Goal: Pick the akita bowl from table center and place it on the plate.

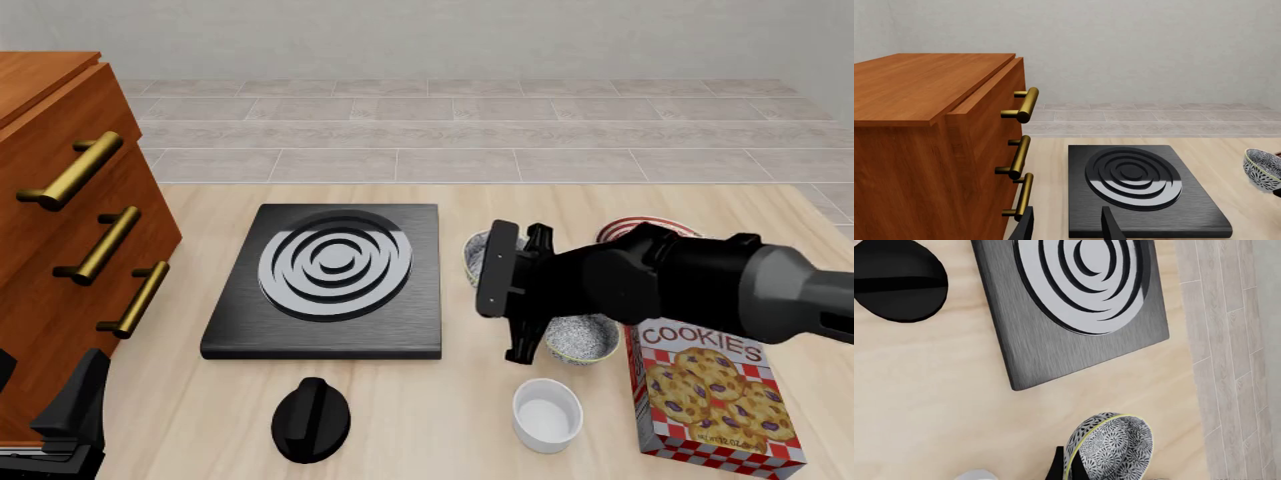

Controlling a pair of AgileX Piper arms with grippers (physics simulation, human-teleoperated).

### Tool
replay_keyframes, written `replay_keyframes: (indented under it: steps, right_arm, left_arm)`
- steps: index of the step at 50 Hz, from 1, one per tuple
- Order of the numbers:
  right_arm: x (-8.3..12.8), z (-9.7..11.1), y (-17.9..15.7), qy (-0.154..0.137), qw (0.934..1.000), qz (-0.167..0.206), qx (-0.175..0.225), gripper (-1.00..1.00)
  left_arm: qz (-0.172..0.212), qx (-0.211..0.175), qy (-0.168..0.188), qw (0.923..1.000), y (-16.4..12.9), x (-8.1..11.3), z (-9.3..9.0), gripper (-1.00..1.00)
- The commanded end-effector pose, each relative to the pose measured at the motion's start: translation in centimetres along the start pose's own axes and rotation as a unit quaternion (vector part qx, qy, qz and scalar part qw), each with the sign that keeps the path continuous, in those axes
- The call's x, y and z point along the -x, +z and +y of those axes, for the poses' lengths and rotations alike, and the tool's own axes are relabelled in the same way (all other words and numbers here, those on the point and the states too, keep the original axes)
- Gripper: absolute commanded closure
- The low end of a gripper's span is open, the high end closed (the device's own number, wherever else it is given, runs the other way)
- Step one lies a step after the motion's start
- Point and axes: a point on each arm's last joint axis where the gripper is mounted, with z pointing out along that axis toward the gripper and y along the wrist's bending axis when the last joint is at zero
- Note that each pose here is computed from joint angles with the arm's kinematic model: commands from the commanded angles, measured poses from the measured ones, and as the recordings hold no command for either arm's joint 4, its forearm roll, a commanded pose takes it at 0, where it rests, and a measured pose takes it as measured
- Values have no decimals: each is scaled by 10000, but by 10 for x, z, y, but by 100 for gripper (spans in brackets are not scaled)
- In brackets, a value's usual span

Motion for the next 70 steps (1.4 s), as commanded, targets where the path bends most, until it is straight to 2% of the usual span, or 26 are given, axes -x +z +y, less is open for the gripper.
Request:
replay_keyframes:
  steps: [1,5,7,9,13,16,25,31,34,42,43,47,50,63,66,70]
  right_arm:
    - [13,-24,-34,169,9994,-143,-270,100]
    - [23,-28,-44,320,9989,-216,-266,100]
    - [10,-39,-48,340,9984,-124,-439,100]
    - [8,-41,-49,367,9983,-81,-444,100]
    - [12,-54,-57,696,9961,-103,-532,100]
    - [-7,-67,-55,852,9939,69,-696,100]
    - [-31,-92,-46,1468,9846,314,-896,100]
    - [-48,-105,-35,1745,9790,529,-915,100]
    - [-51,-108,-28,1880,9764,575,-897,100]
    - [-77,-118,-20,2099,9695,796,-980,100]
    - [-90,-122,-21,2116,9675,861,-1087,100]
    - [-95,-125,-18,2296,9629,898,-1099,100]
    - [-99,-125,-16,2334,9618,934,-1086,100]
    - [-124,-132,-4,2809,9466,1139,-1095,100]
    - [-139,-129,0,2821,9449,1278,-1060,100]
    - [-144,-130,1,2902,9418,1322,-1062,100]
  left_arm:
    - [0,0,0,10000,0,0,0,-100]
    - [0,0,0,10000,0,0,0,-100]
    - [0,0,0,10000,0,0,0,-100]
    - [0,0,0,10000,0,0,0,-100]
    - [0,0,0,10000,0,0,0,-100]
    - [0,0,0,10000,0,0,0,-100]
    - [0,0,0,10000,0,0,0,-100]
    - [0,0,0,10000,0,0,0,-100]
    - [0,0,0,10000,0,0,0,-100]
    - [0,0,0,10000,0,0,0,-100]
    - [0,0,0,10000,0,0,0,-100]
    - [0,0,0,10000,0,0,0,-100]
    - [0,0,0,10000,0,0,0,-100]
    - [0,0,0,10000,0,0,0,-100]
    - [0,0,0,10000,0,0,0,-100]
    - [0,0,0,10000,0,0,0,-100]
